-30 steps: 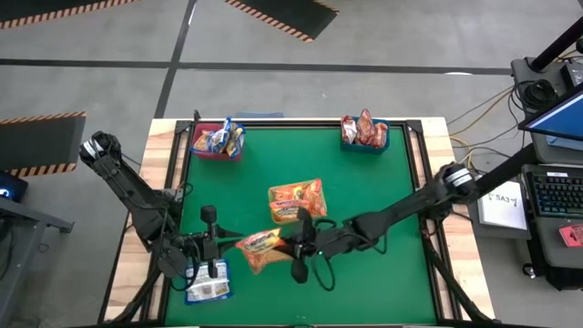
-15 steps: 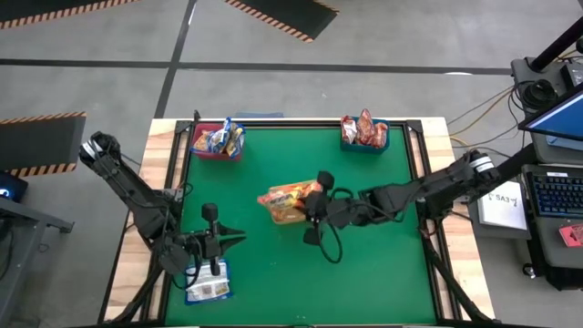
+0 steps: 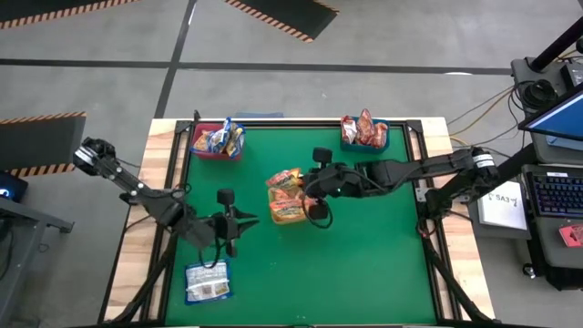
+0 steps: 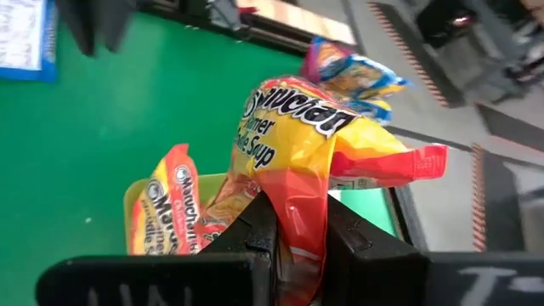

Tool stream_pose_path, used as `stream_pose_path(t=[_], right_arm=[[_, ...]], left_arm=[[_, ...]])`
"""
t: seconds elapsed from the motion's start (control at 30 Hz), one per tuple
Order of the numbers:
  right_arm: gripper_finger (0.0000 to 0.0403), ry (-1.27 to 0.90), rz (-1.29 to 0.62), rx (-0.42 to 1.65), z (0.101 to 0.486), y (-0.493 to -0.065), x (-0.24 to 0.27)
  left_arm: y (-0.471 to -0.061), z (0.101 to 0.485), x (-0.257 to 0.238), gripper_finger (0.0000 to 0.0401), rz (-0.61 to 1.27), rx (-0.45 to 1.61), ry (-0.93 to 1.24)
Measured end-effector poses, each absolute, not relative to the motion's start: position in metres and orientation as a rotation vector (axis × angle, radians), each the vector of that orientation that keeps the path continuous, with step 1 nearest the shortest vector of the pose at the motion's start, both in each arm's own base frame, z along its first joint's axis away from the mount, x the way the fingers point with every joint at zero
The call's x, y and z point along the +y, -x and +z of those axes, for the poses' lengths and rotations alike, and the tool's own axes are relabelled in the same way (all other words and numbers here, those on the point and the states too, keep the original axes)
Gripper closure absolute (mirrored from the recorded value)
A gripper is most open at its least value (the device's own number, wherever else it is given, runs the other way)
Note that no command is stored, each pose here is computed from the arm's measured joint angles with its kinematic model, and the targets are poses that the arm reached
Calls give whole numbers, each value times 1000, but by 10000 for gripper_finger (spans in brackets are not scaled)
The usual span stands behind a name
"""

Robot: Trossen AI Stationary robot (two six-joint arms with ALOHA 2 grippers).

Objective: Sort Maruchan noodles
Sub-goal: Put the orange noodle pack into the yellow bin

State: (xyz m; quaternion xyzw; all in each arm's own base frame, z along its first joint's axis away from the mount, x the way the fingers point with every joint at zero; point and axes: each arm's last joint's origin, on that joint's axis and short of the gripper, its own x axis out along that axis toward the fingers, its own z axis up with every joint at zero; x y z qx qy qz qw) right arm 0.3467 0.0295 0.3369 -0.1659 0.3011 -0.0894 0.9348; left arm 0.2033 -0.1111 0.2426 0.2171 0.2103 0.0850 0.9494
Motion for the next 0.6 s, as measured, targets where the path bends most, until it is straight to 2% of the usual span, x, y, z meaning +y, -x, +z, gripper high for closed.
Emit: stream_pose_path(t=[0.2,0.43,0.6], right_arm=[[368,343,-157,658,347,-345,14],[369,417,-131,706,351,-342,6],[369,427,-92,713,350,-343,-1]], left_arm=[[-219,228,-89,354,137,353,-437],[-221,211,-60,354,243,289,-445],[-222,197,-46,354,209,269,-377]])
